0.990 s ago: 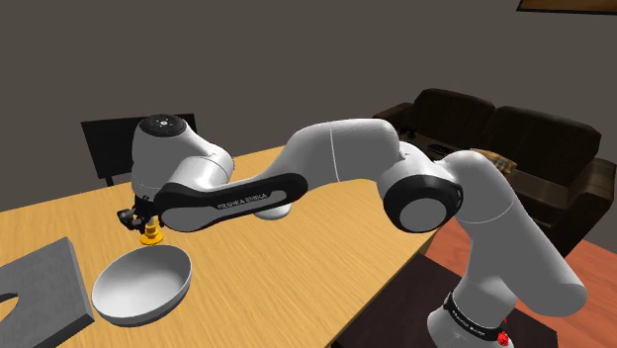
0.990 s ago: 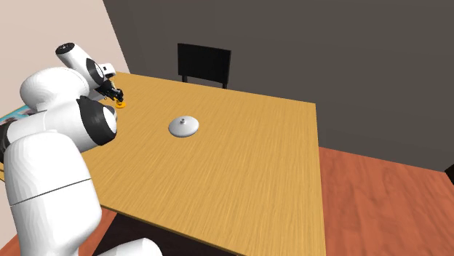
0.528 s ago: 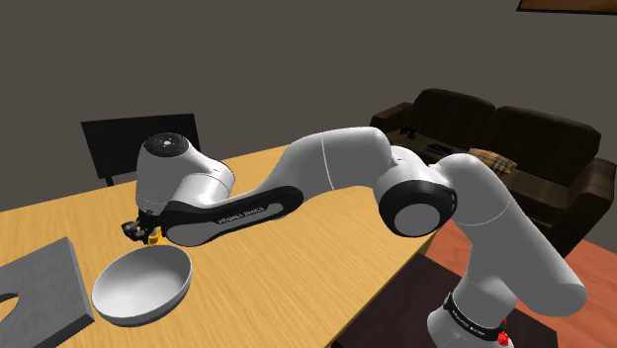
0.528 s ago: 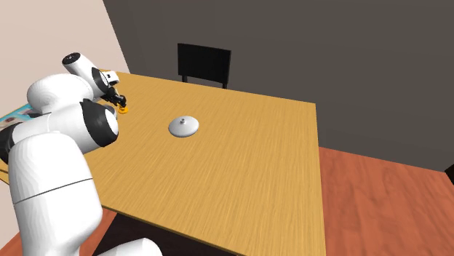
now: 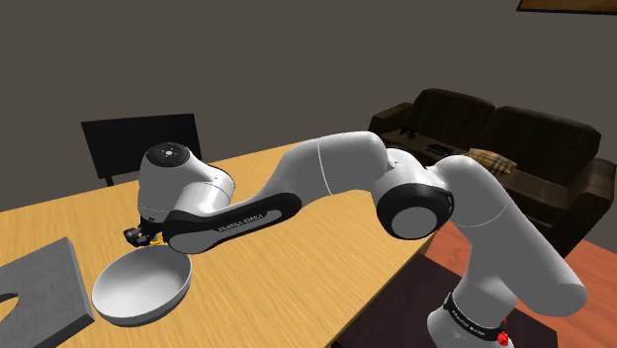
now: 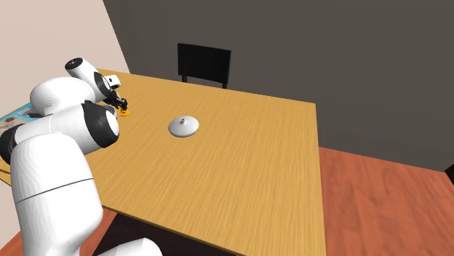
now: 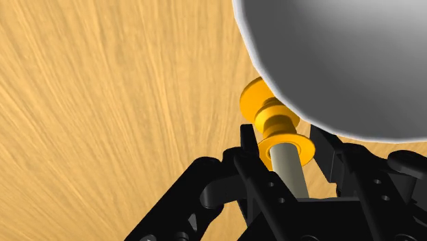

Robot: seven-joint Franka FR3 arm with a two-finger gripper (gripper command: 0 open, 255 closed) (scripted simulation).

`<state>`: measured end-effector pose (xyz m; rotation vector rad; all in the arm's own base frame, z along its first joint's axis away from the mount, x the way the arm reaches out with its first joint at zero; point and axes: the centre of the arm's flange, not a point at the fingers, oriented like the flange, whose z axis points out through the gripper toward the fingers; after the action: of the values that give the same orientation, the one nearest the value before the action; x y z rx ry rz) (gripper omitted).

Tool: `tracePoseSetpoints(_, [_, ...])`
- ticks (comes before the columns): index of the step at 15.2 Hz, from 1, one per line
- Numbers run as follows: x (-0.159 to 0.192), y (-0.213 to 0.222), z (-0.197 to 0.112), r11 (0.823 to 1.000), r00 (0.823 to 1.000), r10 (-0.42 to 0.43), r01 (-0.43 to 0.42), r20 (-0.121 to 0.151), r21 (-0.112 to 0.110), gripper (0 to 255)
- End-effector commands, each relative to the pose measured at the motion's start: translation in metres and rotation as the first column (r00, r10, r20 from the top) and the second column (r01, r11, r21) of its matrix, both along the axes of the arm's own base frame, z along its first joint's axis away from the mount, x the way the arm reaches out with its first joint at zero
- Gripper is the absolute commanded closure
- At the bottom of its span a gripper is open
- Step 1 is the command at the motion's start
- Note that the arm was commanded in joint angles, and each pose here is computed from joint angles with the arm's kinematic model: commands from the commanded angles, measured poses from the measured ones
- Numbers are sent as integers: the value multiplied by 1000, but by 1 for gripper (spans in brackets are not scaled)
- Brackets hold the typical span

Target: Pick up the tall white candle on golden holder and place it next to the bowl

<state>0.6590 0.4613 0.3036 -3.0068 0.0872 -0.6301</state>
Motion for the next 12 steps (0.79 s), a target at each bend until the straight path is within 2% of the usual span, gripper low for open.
tracePoseSetpoints(1, [0, 0, 0, 1000, 1000, 0, 0, 0, 0, 255])
tracePoseSetpoints(2, [0, 0, 0, 1000, 1000, 0, 0, 0, 0, 255])
tracePoseSetpoints(3, [0, 0, 0, 1000, 1000, 0, 0, 0, 0, 0])
tracePoseSetpoints(8, [0, 0, 0, 1000, 1000, 0, 0, 0, 0, 0])
tracePoseSetpoints(12, [-20, -3, 46, 1000, 1000, 0, 0, 0, 0, 0])
